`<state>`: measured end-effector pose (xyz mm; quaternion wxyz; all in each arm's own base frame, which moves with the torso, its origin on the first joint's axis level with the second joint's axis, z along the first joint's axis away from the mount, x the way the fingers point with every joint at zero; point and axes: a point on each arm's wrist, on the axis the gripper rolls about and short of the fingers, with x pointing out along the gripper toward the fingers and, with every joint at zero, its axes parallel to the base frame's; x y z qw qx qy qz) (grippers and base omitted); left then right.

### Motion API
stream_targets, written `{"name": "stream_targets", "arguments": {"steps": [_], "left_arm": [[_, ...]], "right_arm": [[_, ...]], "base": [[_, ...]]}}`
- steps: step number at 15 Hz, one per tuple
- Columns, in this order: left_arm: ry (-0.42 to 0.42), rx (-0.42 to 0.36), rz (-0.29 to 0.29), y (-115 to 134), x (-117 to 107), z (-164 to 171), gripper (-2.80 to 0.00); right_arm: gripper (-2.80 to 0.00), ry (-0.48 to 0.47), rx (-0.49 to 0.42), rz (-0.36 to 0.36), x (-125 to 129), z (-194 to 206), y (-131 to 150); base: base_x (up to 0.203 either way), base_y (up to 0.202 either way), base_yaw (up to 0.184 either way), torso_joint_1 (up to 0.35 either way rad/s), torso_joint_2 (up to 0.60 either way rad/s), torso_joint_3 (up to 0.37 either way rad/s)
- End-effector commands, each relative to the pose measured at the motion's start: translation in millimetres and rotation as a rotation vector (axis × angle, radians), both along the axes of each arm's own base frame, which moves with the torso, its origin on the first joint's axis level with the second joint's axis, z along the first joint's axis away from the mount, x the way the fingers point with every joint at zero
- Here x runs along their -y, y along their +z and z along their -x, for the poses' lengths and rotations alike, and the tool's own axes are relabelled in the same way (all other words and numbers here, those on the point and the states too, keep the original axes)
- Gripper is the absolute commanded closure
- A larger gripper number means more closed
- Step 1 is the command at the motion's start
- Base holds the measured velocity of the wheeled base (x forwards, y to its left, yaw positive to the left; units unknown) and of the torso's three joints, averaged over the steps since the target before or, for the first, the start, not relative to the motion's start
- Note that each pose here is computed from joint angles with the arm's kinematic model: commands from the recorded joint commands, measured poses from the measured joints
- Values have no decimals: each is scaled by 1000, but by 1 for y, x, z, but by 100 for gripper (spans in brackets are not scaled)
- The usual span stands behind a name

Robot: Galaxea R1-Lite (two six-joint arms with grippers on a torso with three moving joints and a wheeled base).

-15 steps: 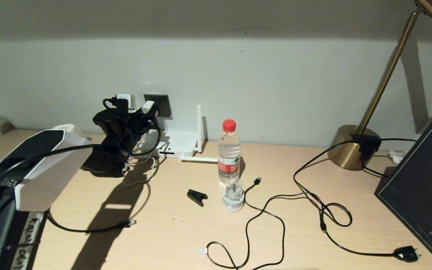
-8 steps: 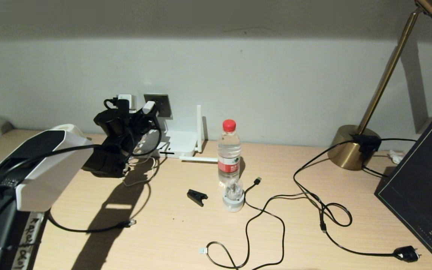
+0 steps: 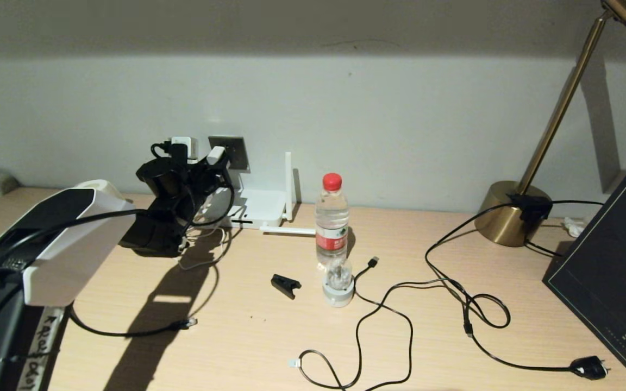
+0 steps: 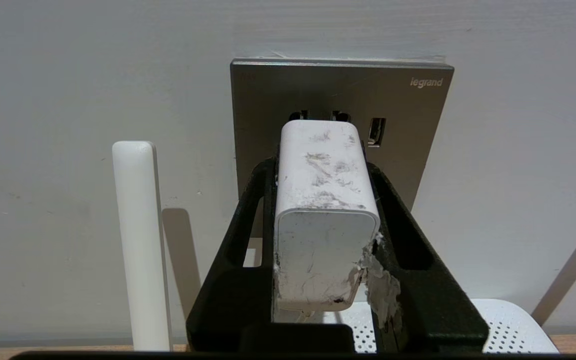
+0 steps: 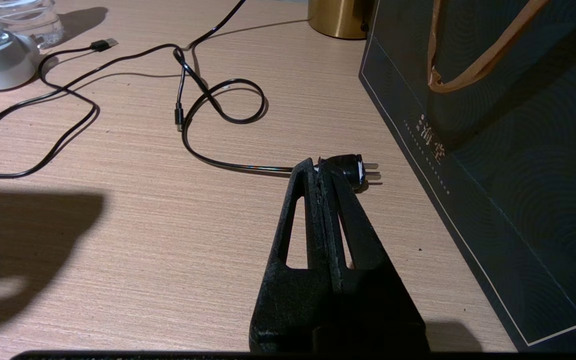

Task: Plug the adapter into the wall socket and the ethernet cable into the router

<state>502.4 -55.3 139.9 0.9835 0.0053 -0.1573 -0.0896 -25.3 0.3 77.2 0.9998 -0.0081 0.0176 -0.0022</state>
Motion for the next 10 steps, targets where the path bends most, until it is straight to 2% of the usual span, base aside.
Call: {"name": "stream_targets", "arguments": {"steps": [1,10], "left_arm": [[-2,9,1,2,1,1,0],[-8,9,2,2,6,2,0]], "right_arm": [[0,0,0,0,0,0,0],[0,0,0,0,0,0,0]], "base": [[0,0,0,0,0,0],[0,0,0,0,0,0]]}}
